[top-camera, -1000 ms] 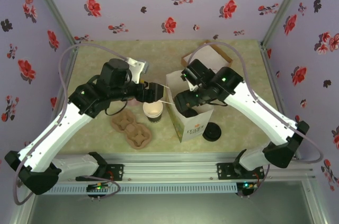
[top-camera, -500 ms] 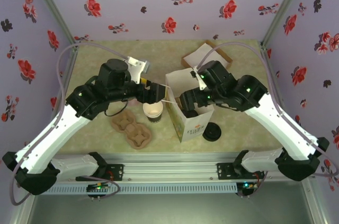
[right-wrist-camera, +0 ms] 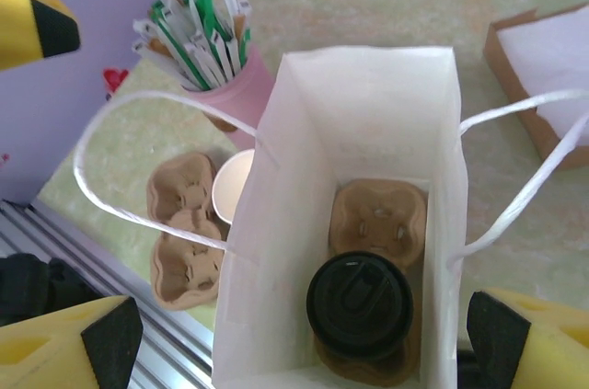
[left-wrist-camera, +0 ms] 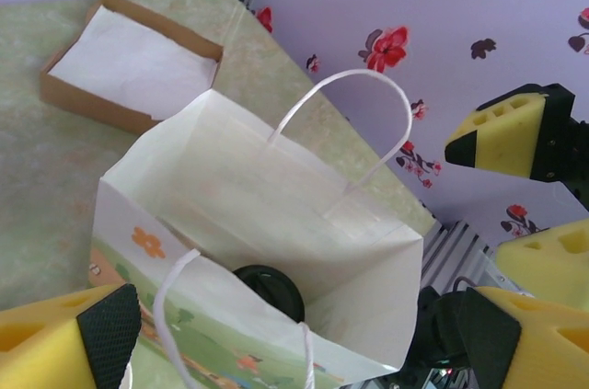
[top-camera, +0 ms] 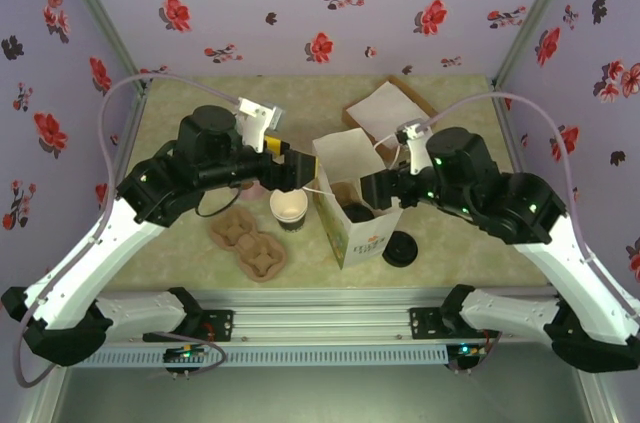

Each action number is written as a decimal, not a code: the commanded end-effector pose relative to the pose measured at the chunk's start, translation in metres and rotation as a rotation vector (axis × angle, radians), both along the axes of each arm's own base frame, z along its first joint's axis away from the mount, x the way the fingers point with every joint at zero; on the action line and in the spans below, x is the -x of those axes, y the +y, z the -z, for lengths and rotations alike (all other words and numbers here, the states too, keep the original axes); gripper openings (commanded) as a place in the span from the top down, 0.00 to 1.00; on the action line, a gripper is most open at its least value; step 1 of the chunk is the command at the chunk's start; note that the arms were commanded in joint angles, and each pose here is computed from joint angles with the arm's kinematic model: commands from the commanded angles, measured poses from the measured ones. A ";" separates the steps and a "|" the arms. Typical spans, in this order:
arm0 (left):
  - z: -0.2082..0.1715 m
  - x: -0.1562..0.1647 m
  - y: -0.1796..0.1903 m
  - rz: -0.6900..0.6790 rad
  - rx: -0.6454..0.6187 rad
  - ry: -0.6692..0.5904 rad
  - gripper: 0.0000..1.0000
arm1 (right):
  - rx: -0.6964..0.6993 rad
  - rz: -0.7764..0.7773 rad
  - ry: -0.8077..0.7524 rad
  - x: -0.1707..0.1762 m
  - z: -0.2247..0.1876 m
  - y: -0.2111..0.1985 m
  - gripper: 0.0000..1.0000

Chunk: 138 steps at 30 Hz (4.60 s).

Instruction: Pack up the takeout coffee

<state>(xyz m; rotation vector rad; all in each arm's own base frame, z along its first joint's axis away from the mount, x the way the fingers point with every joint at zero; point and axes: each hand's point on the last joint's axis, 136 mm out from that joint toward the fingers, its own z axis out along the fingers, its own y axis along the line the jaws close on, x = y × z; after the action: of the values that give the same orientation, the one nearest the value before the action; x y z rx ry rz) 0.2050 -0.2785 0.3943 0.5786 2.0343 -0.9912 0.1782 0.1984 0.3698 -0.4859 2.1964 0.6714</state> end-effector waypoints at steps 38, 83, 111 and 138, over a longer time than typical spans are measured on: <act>0.017 -0.020 0.000 -0.112 -0.157 -0.042 0.01 | -0.039 0.185 -0.153 0.004 -0.018 -0.058 0.01; 0.113 -0.078 0.124 -0.446 -0.367 0.254 0.59 | -0.034 0.604 0.138 -0.092 0.058 -0.125 0.01; 0.113 -0.153 0.114 -0.478 -0.387 0.236 0.62 | -0.048 0.585 0.134 -0.070 0.069 -0.127 0.01; 0.147 -0.169 0.125 -0.526 -0.524 0.279 0.63 | -0.071 0.548 0.132 -0.070 0.065 -0.120 0.01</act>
<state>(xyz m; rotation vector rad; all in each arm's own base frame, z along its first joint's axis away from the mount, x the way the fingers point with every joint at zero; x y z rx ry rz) 0.3731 -0.1604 0.2520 0.1299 2.5194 -0.2740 0.2467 0.0779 0.2969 0.2154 2.3068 0.4684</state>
